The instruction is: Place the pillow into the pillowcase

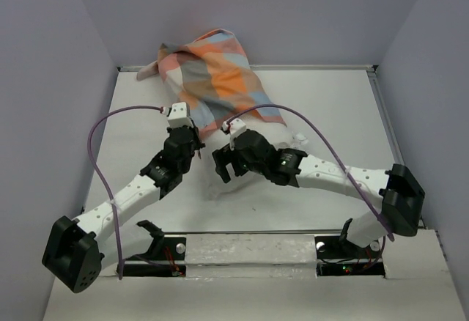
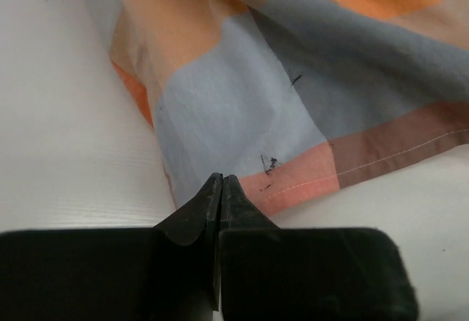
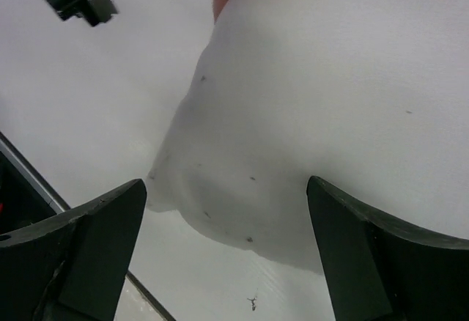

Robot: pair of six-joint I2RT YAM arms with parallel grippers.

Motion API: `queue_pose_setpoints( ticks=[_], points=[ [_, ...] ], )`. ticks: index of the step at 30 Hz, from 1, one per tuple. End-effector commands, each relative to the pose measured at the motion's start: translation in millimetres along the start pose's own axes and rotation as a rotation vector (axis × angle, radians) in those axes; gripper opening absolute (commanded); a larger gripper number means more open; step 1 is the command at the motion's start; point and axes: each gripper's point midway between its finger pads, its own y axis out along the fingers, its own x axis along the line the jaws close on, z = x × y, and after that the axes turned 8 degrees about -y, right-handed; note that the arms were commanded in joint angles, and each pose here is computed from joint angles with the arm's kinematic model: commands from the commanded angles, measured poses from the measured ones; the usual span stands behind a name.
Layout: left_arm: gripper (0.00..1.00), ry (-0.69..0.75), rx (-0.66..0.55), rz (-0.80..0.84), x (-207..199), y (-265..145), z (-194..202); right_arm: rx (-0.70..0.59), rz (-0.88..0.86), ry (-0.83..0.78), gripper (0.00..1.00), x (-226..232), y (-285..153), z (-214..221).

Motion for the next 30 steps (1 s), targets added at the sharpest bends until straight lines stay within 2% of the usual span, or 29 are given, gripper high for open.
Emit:
queue_pose_setpoints(
  ticks=[1,4,7,8,9,10,11,12,13,14,16,17,22,24,26,30],
  points=[
    [0.02,-0.057,-0.017,0.057,-8.0,-3.3,-2.2,0.049,0.208,-0.131,0.98,-4.9,9.9,-6.1],
    [0.0,-0.098,-0.004,0.124,-17.7,-11.1,-1.8,0.102,0.274,-0.149,1.0,-8.5,32.5,9.8],
    [0.0,-0.089,0.011,0.122,-12.3,-13.9,6.8,0.154,0.363,-0.167,1.0,-21.0,52.4,28.5],
    [0.04,-0.073,0.031,0.095,-3.9,-13.5,15.9,0.151,0.394,-0.169,1.0,-25.2,55.0,28.0],
    [0.12,-0.065,0.045,0.087,-0.5,-13.6,21.9,0.156,0.406,-0.171,0.99,-27.1,57.1,30.6],
    [0.42,-0.059,0.058,0.088,0.9,-13.8,27.3,0.154,0.415,-0.16,0.95,-27.8,58.2,31.6],
    [0.59,-0.056,0.075,0.082,6.8,-14.5,37.7,0.151,0.432,-0.148,0.81,-33.6,57.8,32.1],
    [0.76,-0.064,0.072,0.099,4.7,-15.6,38.3,0.134,0.432,-0.137,0.72,-33.3,57.8,29.0],
    [0.79,-0.068,0.071,0.105,4.7,-16.0,40.0,0.125,0.44,-0.125,0.61,-37.4,57.3,26.9],
    [0.82,-0.066,0.067,0.115,5.1,-15.6,42.2,0.108,0.446,-0.115,0.33,-38.7,53.8,23.8],
    [0.82,-0.049,0.068,0.136,1.3,-14.0,43.1,0.094,0.455,-0.102,0.06,-44.8,50.6,20.9],
    [0.83,-0.029,0.071,0.164,-4.5,-13.2,42.3,0.086,0.457,-0.09,0.01,-49.7,45.8,20.1],
    [0.83,0.039,0.088,0.219,-23.6,6.0,48.3,0.02,0.42,-0.053,0.0,-51.0,29.6,14.9],
    [0.81,0.042,0.074,0.187,-24.3,14.7,42.3,0.004,0.414,-0.046,0.0,-51.3,23.0,13.8],
    [0.75,0.03,0.047,0.129,-18.5,22.2,36.8,-0.007,0.411,-0.041,0.0,-53.1,13.7,14.1],
    [0.67,0.002,0.01,0.148,-26.2,24.6,26.1,-0.027,0.41,-0.026,0.0,-56.0,0.3,15.6]
  ],
)
